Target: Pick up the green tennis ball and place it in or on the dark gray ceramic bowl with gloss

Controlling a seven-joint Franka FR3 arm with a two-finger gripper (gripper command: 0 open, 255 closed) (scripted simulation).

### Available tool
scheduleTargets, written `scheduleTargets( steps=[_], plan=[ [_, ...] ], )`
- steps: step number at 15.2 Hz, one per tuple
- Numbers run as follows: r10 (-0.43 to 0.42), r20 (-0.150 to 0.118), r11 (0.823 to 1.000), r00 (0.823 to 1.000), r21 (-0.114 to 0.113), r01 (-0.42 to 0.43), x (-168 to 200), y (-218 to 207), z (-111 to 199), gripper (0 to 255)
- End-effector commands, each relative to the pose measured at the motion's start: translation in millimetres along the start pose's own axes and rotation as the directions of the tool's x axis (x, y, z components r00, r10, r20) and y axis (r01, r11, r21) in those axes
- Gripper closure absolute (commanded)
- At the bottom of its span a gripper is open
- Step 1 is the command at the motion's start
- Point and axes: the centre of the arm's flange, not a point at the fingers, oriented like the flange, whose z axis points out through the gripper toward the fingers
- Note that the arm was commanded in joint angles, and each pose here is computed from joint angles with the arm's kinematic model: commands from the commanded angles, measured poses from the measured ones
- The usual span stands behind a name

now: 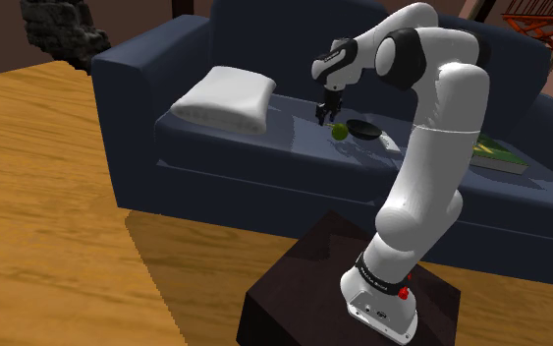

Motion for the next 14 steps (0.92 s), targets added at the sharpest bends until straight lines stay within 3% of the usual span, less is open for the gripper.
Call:
scheduleTargets(
  steps=[1, 8, 14],
  plan=[
    [0.015, -0.042, 1.000, 0.999, 0.013, -0.015, -24.8, 2.5, -8.5, 0],
    [0.089, -0.226, 0.994, 0.970, 0.081, -0.072, -141.5, 8.0, -33.7, 0],
    [0.091, -0.230, 0.994, 0.969, 0.083, -0.073, -137.9, 6.4, -8.4, 0]
  ],
)
